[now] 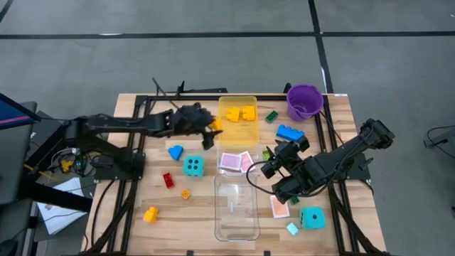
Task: Pick & Place Toys
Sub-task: Put the yellow game piece into the yellow bin
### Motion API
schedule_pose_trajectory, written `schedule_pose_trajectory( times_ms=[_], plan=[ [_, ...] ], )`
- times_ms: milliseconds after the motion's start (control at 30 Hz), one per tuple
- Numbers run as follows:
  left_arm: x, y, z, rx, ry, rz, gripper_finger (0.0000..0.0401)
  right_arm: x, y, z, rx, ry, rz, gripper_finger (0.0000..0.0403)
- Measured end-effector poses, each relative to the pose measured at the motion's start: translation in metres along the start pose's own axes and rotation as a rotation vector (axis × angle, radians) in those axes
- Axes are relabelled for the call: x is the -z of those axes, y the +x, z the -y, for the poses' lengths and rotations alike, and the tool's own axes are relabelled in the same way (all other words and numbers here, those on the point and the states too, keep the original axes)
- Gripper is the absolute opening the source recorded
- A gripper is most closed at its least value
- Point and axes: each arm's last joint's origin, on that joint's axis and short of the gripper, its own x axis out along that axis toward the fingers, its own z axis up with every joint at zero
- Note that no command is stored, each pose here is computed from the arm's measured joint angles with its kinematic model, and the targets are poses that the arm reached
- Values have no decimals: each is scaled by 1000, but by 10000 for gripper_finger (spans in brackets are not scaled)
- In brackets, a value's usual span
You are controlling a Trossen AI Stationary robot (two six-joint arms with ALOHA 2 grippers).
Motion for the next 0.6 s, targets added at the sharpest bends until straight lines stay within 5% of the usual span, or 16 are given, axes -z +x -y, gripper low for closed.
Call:
schedule_pose_trajectory(
  times_ms=[367, 600],
  plan=[
    [14, 67, -66, 11, -161, 140, 262, 0, 0, 0, 1, -7, 1, 173],
    [1, 93, -101, 4, -224, 140, 262, 0, 1, -1, 6, -11, 5, 173]
  ],
)
